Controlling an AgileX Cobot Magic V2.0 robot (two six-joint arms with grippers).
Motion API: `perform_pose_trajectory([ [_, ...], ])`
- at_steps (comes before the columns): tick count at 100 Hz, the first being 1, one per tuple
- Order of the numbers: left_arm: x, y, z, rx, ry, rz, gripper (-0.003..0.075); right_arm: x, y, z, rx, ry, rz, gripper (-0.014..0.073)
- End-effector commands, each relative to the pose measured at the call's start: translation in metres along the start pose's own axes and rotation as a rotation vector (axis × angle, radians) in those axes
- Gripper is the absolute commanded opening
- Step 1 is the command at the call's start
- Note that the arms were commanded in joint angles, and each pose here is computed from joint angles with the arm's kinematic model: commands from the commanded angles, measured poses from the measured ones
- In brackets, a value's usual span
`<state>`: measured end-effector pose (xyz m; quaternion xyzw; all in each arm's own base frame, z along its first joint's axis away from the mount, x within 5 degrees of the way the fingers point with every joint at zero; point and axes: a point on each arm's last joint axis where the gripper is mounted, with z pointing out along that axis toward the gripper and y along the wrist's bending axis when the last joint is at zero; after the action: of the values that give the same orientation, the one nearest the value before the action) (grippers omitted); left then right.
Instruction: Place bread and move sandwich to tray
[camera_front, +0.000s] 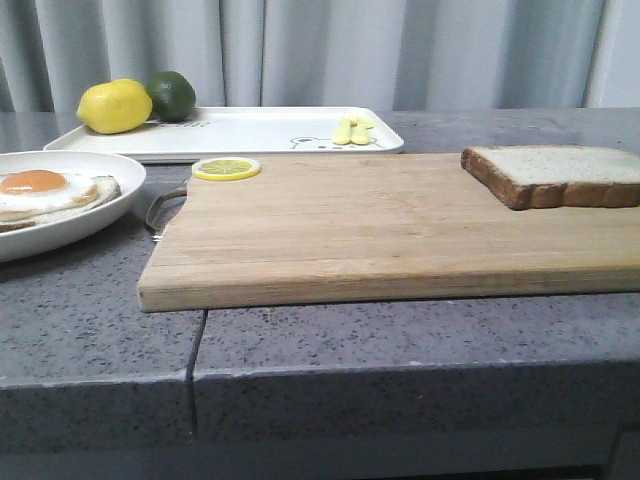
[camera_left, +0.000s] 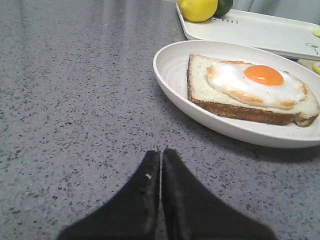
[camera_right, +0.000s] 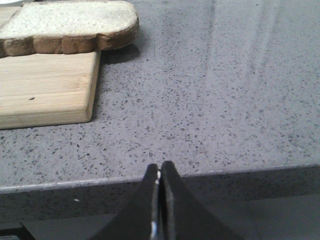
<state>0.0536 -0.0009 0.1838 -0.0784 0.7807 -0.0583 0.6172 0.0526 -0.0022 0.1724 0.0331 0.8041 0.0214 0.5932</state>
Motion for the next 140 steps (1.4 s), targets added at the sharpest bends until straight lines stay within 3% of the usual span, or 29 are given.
perform_pose_trajectory([
  [1,-0.001,0.000,-0.001,0.006,-0.063,-0.009,-0.0020,-0.002,0.000,-0.001,-0.002,-0.047,-0.006,-0.0069],
  [54,-0.001,0.001,-0.001,-0.006,-0.064,0.030,-0.0020,-0.002,0.000,-0.001,-0.002,-0.047,-0.006,-0.0069],
  [70,-0.006,0.003,-0.001,-0.039,-0.120,0.164,-0.0020,-0.002,0.000,-0.001,-0.002,-0.047,-0.006,-0.0069],
  [80,-0.013,0.002,-0.002,-0.030,-0.190,0.181,-0.0020,-0.003,0.000,-0.001,-0.004,-0.058,-0.006,-0.0069],
  [110,-0.039,-0.006,-0.012,0.030,-0.509,0.185,-0.0020,-0.028,0.006,-0.006,-0.071,-0.339,-0.008,-0.0069],
  [126,-0.040,-0.006,-0.012,0.031,-0.516,0.186,-0.0020,-0.037,0.009,-0.010,-0.098,-0.450,-0.008,-0.0069],
  [140,-0.041,-0.007,-0.013,0.035,-0.536,0.186,-0.0020,-0.038,0.009,-0.011,-0.102,-0.468,-0.009,-0.0069],
])
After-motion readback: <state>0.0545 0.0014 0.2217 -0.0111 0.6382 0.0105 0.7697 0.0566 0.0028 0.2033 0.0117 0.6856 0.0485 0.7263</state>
